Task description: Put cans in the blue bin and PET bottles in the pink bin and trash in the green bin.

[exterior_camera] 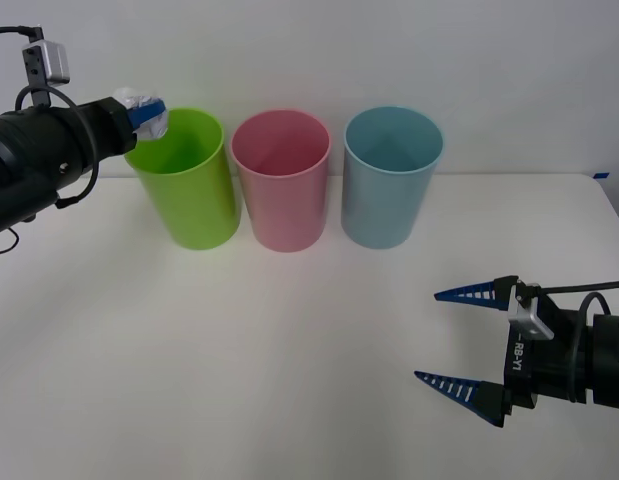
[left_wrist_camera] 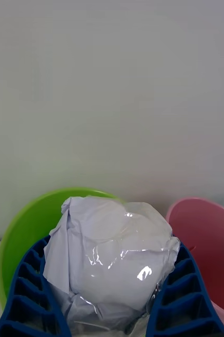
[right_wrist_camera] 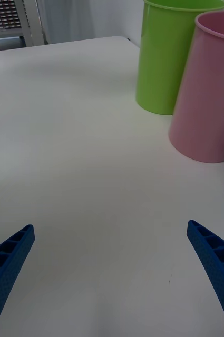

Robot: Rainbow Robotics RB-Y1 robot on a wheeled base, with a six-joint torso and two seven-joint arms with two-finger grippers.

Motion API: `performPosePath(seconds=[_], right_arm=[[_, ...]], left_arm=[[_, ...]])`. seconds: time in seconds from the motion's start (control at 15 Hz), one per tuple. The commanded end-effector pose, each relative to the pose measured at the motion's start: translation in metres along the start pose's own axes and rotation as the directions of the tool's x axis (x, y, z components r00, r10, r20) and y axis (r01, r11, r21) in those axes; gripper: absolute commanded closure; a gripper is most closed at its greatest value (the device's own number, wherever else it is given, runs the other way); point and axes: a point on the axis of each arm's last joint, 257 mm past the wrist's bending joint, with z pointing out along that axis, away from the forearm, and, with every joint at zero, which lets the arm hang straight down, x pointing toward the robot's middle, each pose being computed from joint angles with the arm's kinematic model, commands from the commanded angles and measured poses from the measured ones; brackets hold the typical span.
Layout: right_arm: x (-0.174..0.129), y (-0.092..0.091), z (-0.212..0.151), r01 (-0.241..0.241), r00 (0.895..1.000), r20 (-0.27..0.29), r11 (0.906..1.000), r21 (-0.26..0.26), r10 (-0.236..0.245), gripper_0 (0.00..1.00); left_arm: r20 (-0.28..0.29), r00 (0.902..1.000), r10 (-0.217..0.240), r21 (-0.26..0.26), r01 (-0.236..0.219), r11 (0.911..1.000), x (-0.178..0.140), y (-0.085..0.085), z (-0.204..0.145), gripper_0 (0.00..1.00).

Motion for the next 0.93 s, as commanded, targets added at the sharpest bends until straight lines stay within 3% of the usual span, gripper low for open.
performPosePath(seconds=[0.07,0.2,0.4,0.6,0.93], right_arm=[[0.0,0.0,0.0,0.0,1.0,0.0,1.0,0.0,0.0,0.0],[0.0,0.0,0.0,0.0,1.0,0.0,1.0,0.0,0.0,0.0],[0.0,0.0,0.0,0.0,1.0,0.0,1.0,0.0,0.0,0.0],[0.0,0.0,0.0,0.0,1.0,0.0,1.0,0.0,0.0,0.0],[0.0,0.0,0.0,0.0,1.0,0.0,1.0,0.0,0.0,0.0]], left_arm=[[-0.033,0.9994,-0.014,-0.028,0.013,0.9995,0.003,0.001,0.014,1.0],[-0.028,0.9996,-0.004,-0.057,0.002,0.9984,0.0,0.009,0.029,1.0],[-0.065,0.9968,-0.046,-0.086,0.041,0.9954,0.011,0.016,0.038,1.0],[-0.098,0.9926,-0.071,-0.105,0.061,0.9926,0.016,0.014,0.045,1.0],[-0.096,0.9898,-0.105,-0.099,0.095,0.9905,0.013,0.005,0.05,1.0]])
